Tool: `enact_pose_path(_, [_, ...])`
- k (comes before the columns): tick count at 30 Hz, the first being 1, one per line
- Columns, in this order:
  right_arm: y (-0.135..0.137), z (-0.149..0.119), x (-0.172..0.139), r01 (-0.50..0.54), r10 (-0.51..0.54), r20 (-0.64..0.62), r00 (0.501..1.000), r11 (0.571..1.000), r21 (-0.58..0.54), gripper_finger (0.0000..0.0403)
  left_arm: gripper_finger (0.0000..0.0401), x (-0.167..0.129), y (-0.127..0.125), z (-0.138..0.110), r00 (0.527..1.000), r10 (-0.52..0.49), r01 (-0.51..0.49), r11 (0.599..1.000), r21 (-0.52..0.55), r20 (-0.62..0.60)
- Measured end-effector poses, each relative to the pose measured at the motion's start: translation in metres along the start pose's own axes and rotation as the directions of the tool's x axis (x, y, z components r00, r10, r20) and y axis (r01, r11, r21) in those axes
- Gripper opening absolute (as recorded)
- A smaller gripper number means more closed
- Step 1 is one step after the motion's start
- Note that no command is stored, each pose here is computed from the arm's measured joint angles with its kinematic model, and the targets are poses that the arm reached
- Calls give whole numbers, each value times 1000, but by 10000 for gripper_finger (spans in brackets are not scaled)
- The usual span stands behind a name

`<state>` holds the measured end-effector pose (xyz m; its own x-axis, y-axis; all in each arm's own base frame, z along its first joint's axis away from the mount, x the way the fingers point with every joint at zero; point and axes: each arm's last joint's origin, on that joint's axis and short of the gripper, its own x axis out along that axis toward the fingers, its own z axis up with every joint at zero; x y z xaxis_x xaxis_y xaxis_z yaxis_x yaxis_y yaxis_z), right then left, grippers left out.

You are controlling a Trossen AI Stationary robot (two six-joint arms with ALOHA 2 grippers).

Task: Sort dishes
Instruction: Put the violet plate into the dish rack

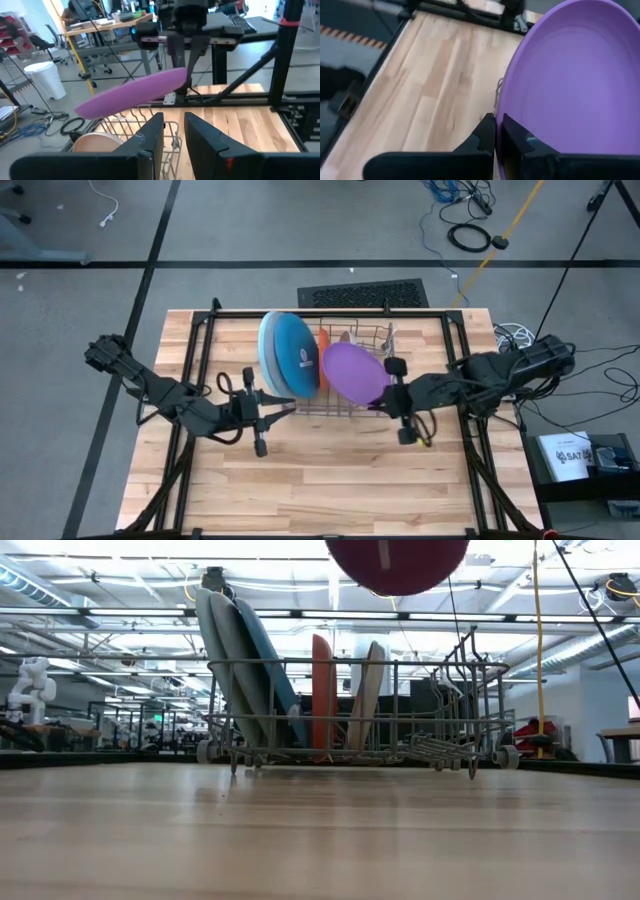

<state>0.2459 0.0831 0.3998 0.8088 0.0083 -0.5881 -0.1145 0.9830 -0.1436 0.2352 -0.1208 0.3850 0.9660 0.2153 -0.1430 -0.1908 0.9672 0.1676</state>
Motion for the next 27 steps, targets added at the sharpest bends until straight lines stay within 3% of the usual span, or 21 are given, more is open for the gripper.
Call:
enact_pose_path(5, [-2,4,21,51,-51,-3,999,997,50,2,80,7,-3,-5,1000,9,-9,1000,22,-21])
enact_pose_path(9, [-9,2,26,65,-65,-27,998,998,17,2,80,11,0,-5,999,43,-42,999,25,-26])
enact_pose_path(14, [-12,-4,18,-82,76,-78,994,994,-73,2,80,15,7,-3,995,104,-103,993,66,-11])
enact_pose_path(17, [-15,-12,13,-144,128,-152,980,985,-100,2,87,20,12,-1,998,69,-69,994,82,9])
enact_pose_path(24, [-14,-14,7,-302,282,-160,946,946,-118,2,160,42,38,-2,1000,-5,3,994,107,13])
enact_pose_path(27, [-14,-17,7,-308,283,-184,941,944,-122,2,195,55,45,-6,999,-35,34,994,102,7])
